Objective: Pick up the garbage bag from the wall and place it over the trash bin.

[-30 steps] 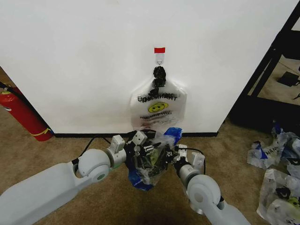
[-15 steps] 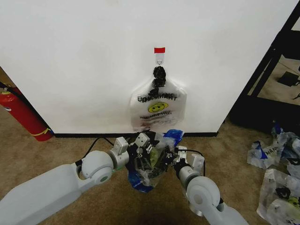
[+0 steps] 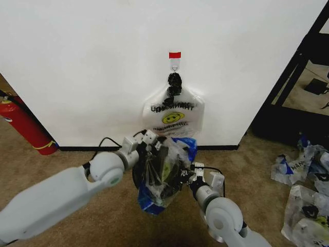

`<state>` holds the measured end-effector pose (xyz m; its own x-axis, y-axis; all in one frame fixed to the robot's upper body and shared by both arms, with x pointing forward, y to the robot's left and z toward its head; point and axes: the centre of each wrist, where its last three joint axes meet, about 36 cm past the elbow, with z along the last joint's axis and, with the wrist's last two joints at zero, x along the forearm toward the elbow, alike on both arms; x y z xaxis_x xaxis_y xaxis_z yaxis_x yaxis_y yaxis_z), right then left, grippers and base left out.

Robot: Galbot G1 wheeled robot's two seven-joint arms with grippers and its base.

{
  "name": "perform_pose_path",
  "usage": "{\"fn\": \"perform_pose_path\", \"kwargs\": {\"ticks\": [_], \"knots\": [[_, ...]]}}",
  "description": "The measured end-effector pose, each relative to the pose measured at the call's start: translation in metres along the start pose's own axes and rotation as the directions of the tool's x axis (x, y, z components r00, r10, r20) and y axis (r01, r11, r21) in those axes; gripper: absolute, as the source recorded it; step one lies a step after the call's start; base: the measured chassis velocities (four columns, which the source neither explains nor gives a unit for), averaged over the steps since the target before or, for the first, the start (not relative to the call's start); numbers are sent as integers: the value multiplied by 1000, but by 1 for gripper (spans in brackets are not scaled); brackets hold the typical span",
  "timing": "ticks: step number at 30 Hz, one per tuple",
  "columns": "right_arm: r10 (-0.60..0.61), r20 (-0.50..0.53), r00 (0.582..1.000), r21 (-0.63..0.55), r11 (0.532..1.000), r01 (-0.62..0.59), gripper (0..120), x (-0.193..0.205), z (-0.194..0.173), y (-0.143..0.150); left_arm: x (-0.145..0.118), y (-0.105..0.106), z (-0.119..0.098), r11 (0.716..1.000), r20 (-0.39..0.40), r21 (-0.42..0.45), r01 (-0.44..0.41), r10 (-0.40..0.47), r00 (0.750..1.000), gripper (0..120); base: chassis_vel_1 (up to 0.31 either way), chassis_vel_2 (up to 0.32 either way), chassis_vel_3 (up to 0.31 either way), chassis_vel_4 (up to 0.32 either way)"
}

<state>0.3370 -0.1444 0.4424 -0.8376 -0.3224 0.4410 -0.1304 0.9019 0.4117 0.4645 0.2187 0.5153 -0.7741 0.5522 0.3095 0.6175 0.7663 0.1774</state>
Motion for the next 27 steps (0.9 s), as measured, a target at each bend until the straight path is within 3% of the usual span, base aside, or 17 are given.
{"fn": "perform_pose_path", "kwargs": {"ticks": [6, 15, 27], "knots": [[-31, 49, 998, -24, 999, 32, 1, 2, 1, -8, 16, 21, 12, 999, -34, -9, 47, -48, 998, 0, 0, 0, 0, 0], [-120, 161, 980, -87, 987, 135, 1, 9, 10, -28, 48, 46, 49, 990, -68, -14, 141, -142, 988, 0, 0, 0, 0, 0], [-127, 201, 971, -218, 961, 170, 1, 10, -3, -28, 56, 17, 69, 997, -99, 15, 71, -69, 993, 0, 0, 0, 0, 0]]}}
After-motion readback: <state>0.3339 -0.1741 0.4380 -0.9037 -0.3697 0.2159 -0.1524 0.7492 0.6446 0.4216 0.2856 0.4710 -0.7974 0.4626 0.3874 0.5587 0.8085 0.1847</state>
